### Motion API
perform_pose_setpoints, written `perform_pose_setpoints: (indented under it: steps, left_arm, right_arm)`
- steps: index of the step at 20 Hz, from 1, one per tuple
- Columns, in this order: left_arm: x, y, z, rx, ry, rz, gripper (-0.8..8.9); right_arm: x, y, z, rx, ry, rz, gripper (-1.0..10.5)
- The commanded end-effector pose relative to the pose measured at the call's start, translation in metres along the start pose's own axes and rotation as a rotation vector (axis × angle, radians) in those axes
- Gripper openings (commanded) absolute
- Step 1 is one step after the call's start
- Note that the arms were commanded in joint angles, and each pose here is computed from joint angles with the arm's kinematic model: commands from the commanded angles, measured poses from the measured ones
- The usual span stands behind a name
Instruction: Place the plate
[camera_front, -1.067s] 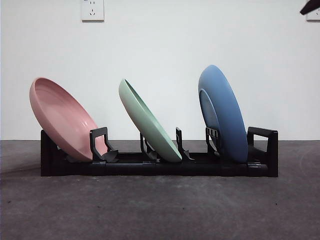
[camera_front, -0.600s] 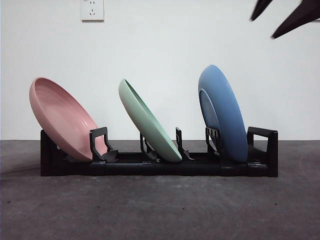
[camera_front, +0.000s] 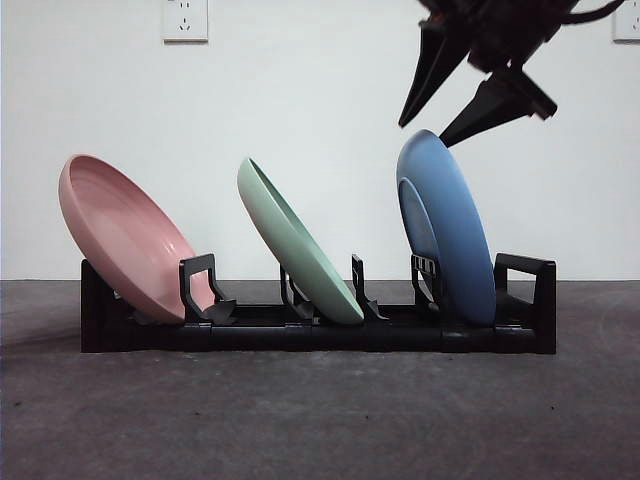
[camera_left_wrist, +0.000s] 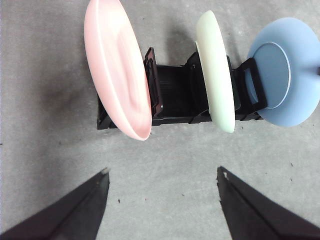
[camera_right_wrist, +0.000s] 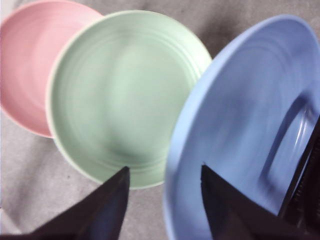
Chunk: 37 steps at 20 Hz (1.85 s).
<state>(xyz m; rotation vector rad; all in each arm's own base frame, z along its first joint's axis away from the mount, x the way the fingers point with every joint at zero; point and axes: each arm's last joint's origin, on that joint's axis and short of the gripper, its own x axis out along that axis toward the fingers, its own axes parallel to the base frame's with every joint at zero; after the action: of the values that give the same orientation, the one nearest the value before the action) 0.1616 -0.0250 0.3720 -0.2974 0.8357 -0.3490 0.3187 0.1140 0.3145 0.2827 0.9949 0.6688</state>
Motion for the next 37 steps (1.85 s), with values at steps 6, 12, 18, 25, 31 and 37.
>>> perform_pose_setpoints:
  steps: [6, 12, 18, 25, 31, 37]
  left_arm:
    - [-0.003, -0.003, 0.005, 0.024, -0.024, -0.011, 3.44]
    - [-0.003, -0.003, 0.005, 0.024, -0.024, -0.011, 3.44]
    - [-0.003, -0.003, 0.005, 0.024, -0.023, -0.011, 3.44]
    - [-0.003, -0.003, 0.005, 0.024, -0.023, -0.011, 3.44]
    - [-0.003, -0.003, 0.006, 0.027, -0.030, -0.012, 3.44]
    - [-0.003, -0.003, 0.007, 0.031, -0.042, -0.014, 3.44]
  right_arm:
    - [0.002, 0.002, 0.008, -0.011, 0.009, 0.008, 0.1]
    - [-0.063, 0.047, 0.021, -0.061, -0.027, 0.149, 0.1]
    - [-0.119, 0.083, -0.017, -0.232, -0.079, 0.234, 0.1]
    - [-0.109, 0.105, -0.113, -0.439, -0.071, 0.247, 0.1]
    - [-0.069, 0.146, -0.175, -0.729, 0.038, 0.138, 0.1]
    - [-0.011, 0.179, -0.213, -0.918, 0.214, 0.011, 0.1]
